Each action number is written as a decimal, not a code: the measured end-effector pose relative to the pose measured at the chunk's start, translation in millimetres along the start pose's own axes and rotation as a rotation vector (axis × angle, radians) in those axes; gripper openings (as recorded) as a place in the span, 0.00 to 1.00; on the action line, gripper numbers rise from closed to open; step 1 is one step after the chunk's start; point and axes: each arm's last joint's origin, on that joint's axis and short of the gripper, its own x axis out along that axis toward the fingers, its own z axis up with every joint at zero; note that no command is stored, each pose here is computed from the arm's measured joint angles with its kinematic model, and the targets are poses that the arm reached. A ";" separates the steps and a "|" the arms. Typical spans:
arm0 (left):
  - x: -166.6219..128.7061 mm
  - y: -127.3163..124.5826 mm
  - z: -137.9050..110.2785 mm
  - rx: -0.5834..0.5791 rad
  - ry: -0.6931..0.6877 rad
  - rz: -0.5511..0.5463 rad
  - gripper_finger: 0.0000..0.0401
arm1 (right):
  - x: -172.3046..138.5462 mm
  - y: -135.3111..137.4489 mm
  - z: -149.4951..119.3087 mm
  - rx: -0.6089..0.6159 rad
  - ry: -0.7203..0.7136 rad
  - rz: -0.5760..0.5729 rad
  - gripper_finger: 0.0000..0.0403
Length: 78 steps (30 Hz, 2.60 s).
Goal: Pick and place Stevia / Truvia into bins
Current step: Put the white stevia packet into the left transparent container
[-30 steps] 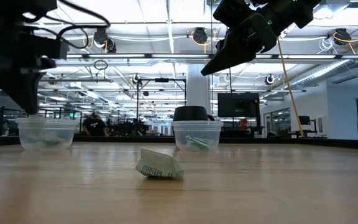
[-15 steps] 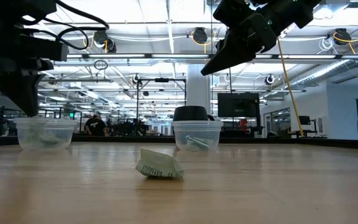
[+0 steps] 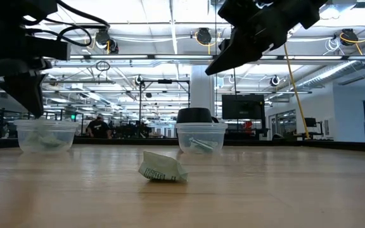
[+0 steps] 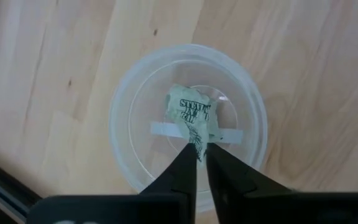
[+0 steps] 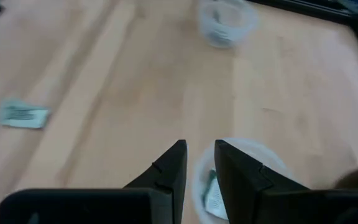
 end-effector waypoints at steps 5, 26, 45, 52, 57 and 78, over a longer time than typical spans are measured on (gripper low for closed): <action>1.5 2.8 1.9 -0.064 0.006 0.006 0.25 | -0.2 8.2 1.4 -0.015 -0.008 0.047 0.19; -16.9 9.8 29.8 -0.083 -0.086 -0.026 0.46 | 43.9 76.0 -18.8 -0.079 -0.269 0.320 0.47; -52.5 3.7 73.9 -0.202 -0.414 -0.156 0.46 | 92.9 155.0 4.6 -0.047 -0.121 0.386 0.46; -53.8 2.1 76.1 -0.195 -0.431 -0.183 0.46 | 107.9 165.6 -13.6 -0.044 -0.063 0.358 0.42; -53.7 2.8 77.3 -0.136 -0.442 -0.168 0.46 | 122.2 158.5 -22.0 0.014 -0.056 0.424 0.41; -57.5 2.2 86.2 -0.107 -0.527 -0.188 0.46 | 148.0 144.0 -40.1 0.070 -0.037 0.492 0.41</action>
